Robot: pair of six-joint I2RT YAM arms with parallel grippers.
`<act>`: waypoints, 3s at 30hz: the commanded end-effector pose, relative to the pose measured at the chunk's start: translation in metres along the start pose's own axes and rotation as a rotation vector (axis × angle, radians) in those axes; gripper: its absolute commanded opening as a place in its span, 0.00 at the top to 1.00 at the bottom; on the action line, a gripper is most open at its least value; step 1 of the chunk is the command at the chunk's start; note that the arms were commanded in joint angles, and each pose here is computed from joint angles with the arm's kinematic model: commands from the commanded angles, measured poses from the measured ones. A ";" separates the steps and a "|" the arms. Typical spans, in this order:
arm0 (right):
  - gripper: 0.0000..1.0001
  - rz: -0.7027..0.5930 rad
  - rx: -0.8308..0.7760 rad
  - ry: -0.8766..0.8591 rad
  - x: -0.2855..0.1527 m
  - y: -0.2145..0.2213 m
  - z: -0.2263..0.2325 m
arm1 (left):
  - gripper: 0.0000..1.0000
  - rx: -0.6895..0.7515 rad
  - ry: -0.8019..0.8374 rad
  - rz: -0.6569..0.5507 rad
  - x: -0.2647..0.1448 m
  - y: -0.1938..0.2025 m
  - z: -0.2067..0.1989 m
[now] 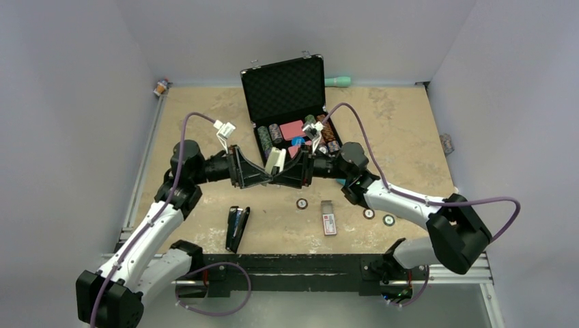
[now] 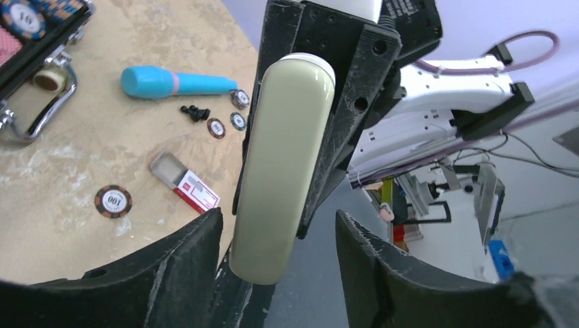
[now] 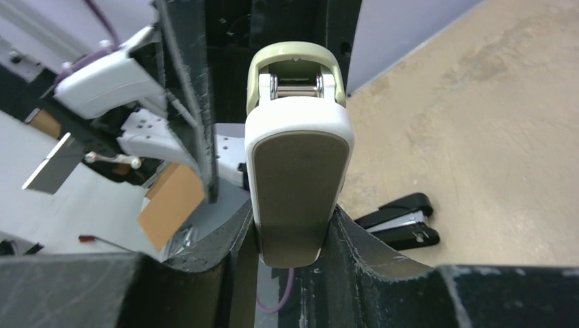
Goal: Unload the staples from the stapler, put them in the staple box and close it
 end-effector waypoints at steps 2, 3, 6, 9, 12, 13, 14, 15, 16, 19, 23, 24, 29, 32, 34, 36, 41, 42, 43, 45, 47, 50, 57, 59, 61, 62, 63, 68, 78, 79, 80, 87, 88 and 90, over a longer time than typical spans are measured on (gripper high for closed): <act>1.00 -0.006 0.004 0.237 0.002 -0.009 -0.020 | 0.22 -0.021 -0.214 -0.016 -0.008 0.006 0.011; 1.00 0.004 0.022 0.281 0.001 -0.006 -0.026 | 0.19 -0.022 -0.248 -0.021 -0.010 0.007 0.014; 1.00 0.029 0.089 0.415 -0.005 0.004 -0.041 | 0.14 -0.035 -0.370 -0.041 -0.018 0.013 0.026; 1.00 0.075 0.151 0.565 -0.008 0.011 -0.052 | 0.18 -0.059 -0.483 -0.049 -0.026 0.025 0.040; 1.00 0.119 0.170 0.705 -0.003 0.016 -0.053 | 0.37 -0.084 -0.510 -0.015 -0.028 0.040 0.051; 1.00 0.130 0.181 0.749 -0.001 0.018 -0.053 | 0.44 -0.096 -0.526 -0.007 -0.029 0.044 0.056; 1.00 0.142 0.197 0.773 0.001 0.021 -0.054 | 0.52 -0.109 -0.536 0.000 -0.030 0.050 0.059; 1.00 0.151 0.226 0.793 0.002 0.023 -0.056 | 0.62 -0.124 -0.543 -0.001 -0.030 0.054 0.062; 1.00 0.163 0.258 0.800 0.003 0.026 -0.057 | 0.72 -0.141 -0.549 -0.002 -0.030 0.059 0.065; 1.00 0.212 0.331 0.812 0.008 0.039 -0.067 | 0.95 -0.197 -0.569 -0.020 -0.029 0.071 0.072; 1.00 0.307 0.391 0.887 0.015 0.056 -0.083 | 1.00 -0.241 -0.621 -0.030 -0.029 0.084 0.081; 1.00 0.338 0.402 0.909 0.015 0.062 -0.086 | 1.00 -0.244 -0.620 -0.036 -0.028 0.085 0.081; 1.00 0.374 0.415 0.923 0.021 0.072 -0.086 | 1.00 -0.252 -0.634 -0.059 -0.025 0.084 0.084; 1.00 0.357 0.426 0.911 0.021 0.070 -0.082 | 1.00 -0.272 -0.632 -0.058 -0.021 0.087 0.089; 1.00 0.350 0.427 0.900 0.022 0.069 -0.078 | 1.00 -0.283 -0.621 -0.053 -0.016 0.088 0.091; 1.00 0.347 0.424 0.893 0.022 0.067 -0.075 | 1.00 -0.293 -0.606 -0.050 -0.009 0.090 0.092; 1.00 0.348 0.423 0.886 0.022 0.068 -0.072 | 1.00 -0.307 -0.576 -0.051 0.006 0.091 0.094; 1.00 0.348 0.425 0.890 0.022 0.068 -0.073 | 1.00 -0.304 -0.572 -0.045 0.009 0.091 0.092; 1.00 0.348 0.425 0.892 0.021 0.069 -0.073 | 1.00 -0.300 -0.571 -0.042 0.011 0.091 0.091; 1.00 0.349 0.424 0.891 0.021 0.069 -0.072 | 1.00 -0.295 -0.567 -0.031 0.015 0.092 0.090; 1.00 0.346 0.421 0.888 0.021 0.068 -0.071 | 1.00 -0.290 -0.572 -0.020 0.018 0.094 0.090; 1.00 0.340 0.412 0.884 0.021 0.065 -0.069 | 1.00 -0.289 -0.583 -0.020 0.018 0.097 0.091; 1.00 0.340 0.408 0.862 0.023 0.062 -0.066 | 1.00 -0.283 -0.573 -0.024 0.020 0.097 0.091; 1.00 0.341 0.406 0.856 0.024 0.061 -0.064 | 1.00 -0.282 -0.578 -0.019 0.021 0.098 0.092; 1.00 0.338 0.404 0.848 0.024 0.059 -0.062 | 1.00 -0.283 -0.584 -0.015 0.021 0.099 0.094; 1.00 0.337 0.404 0.846 0.024 0.059 -0.062 | 1.00 -0.283 -0.588 -0.014 0.021 0.100 0.095; 1.00 0.335 0.404 0.842 0.024 0.058 -0.060 | 1.00 -0.281 -0.592 -0.012 0.021 0.100 0.095; 1.00 0.334 0.407 0.815 0.025 0.058 -0.054 | 1.00 -0.276 -0.609 -0.005 0.019 0.102 0.098; 1.00 0.348 0.420 0.759 0.028 0.062 -0.048 | 1.00 -0.271 -0.610 0.007 0.023 0.105 0.104; 1.00 0.348 0.420 0.757 0.029 0.063 -0.048 | 1.00 -0.267 -0.602 0.001 0.024 0.103 0.104; 1.00 0.348 0.421 0.759 0.028 0.063 -0.048 | 1.00 -0.266 -0.596 0.000 0.024 0.103 0.103; 1.00 0.345 0.421 0.782 0.028 0.066 -0.053 | 1.00 -0.240 -0.509 -0.027 0.025 0.097 0.091; 1.00 0.347 0.422 0.786 0.028 0.067 -0.054 | 1.00 -0.236 -0.492 -0.029 0.026 0.097 0.089; 1.00 0.349 0.423 0.791 0.028 0.068 -0.056 | 1.00 -0.231 -0.460 -0.038 0.027 0.096 0.086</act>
Point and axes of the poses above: each gripper's point midway between its finger pads, its own x axis out along the fingers, its own z axis along the line the jaws close on, y = z × x, the point moved 7 cm from there along -x, back along the fingers
